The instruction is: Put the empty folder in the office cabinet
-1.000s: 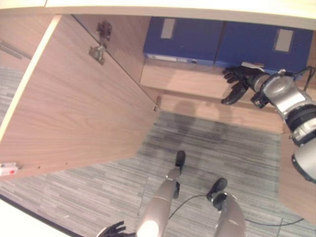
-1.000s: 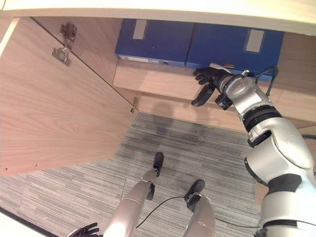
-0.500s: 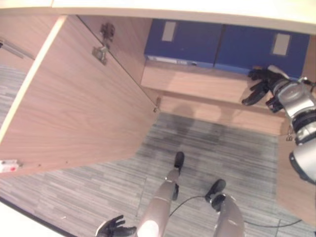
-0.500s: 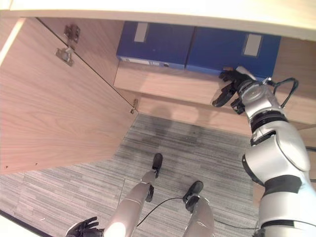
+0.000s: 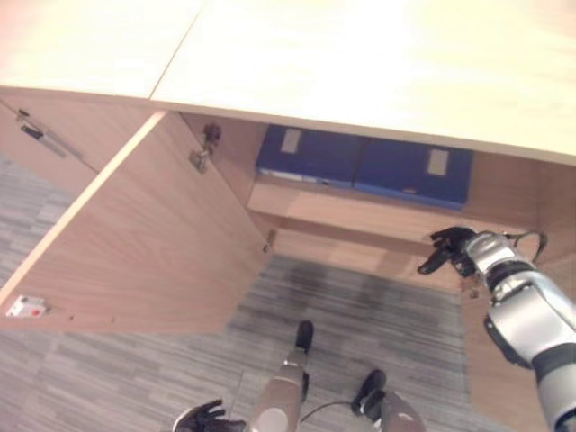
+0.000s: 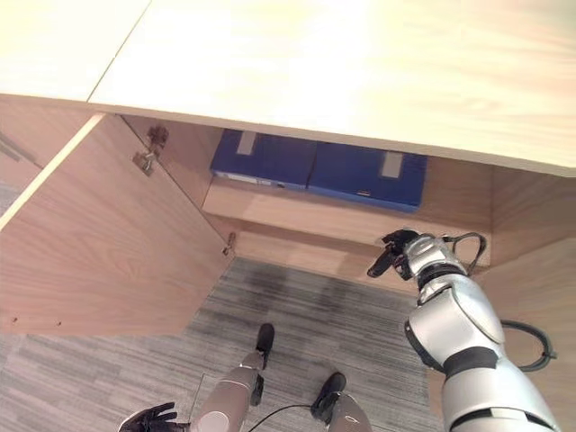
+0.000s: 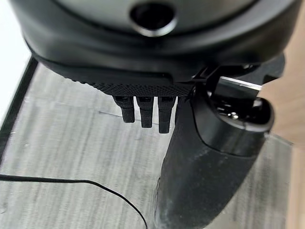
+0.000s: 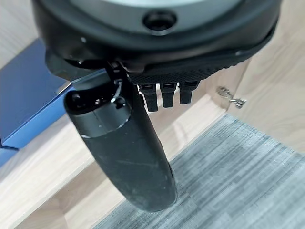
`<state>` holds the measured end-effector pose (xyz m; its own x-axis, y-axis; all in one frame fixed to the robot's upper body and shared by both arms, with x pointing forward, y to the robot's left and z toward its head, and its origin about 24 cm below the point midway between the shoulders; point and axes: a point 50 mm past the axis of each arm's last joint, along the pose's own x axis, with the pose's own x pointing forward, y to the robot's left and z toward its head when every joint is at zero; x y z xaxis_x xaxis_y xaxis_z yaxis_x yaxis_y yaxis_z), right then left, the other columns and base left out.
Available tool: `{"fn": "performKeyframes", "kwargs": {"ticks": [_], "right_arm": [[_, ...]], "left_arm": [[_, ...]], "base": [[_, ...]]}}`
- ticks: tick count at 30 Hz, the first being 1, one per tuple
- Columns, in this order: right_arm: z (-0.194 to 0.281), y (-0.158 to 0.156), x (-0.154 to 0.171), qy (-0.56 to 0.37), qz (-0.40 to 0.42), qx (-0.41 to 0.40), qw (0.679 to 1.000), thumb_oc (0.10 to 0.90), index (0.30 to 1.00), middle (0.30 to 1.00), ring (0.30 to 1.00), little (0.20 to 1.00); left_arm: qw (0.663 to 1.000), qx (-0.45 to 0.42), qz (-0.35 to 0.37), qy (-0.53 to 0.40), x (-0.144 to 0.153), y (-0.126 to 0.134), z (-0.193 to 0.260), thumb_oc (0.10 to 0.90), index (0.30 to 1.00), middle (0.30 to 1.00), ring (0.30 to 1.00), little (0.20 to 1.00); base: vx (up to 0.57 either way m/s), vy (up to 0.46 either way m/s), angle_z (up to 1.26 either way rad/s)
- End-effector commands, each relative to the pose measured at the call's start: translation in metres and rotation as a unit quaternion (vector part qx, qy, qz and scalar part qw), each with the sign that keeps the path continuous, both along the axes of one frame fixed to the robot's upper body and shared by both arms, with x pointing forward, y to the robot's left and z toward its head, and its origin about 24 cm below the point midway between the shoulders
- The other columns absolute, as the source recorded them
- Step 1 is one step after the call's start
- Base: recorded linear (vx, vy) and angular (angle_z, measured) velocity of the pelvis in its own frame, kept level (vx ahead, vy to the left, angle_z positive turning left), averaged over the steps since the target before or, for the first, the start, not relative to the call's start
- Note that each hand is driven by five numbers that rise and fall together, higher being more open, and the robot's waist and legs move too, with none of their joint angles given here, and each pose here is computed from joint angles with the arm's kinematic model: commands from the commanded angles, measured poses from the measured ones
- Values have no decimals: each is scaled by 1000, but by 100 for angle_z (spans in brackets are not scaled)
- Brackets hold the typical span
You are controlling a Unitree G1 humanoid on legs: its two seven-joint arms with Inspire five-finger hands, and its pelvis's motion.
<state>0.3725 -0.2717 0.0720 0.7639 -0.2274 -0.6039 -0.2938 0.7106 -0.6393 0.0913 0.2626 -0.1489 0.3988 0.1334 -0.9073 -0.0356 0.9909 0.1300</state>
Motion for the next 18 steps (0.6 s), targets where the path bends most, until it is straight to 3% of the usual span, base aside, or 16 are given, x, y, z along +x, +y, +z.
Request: {"fn": "performKeyframes", "kwargs": {"ticks": [1, 4, 9, 13, 14, 18], "right_arm": [[17, 15, 14, -25, 69, -67, 995, 800, 900, 900, 900, 900], [-23, 52, 3, 7, 175, -99, 980, 800, 900, 900, 900, 900], [-69, 91, -21, 52, 262, -80, 960, 800, 900, 900, 900, 900], [-100, 105, -45, 75, 262, -28, 962, 800, 900, 900, 900, 900], [-123, 108, -65, 97, 231, 29, 968, 800, 900, 900, 900, 900], [-159, 106, -106, 139, 156, 113, 971, 800, 900, 900, 900, 900]], "left_arm": [[998, 10, -18, 53, -17, -2, -7, 800, 900, 900, 900, 900], [996, 12, -27, 83, -29, -13, -14, 800, 900, 900, 900, 900], [996, 10, -14, 91, -34, -16, -16, 800, 900, 900, 900, 900], [992, 11, -4, 123, -45, -16, -18, 800, 900, 900, 900, 900], [986, 16, -16, 165, -62, -17, -20, 800, 900, 900, 900, 900], [975, 33, -26, 216, -81, -8, -19, 800, 900, 900, 900, 900]], "base": [[-39, 257, -29], [-12, 203, -33], [-56, 151, -21], [-108, 134, -18], [-79, 143, -16], [-42, 111, -35]]}}
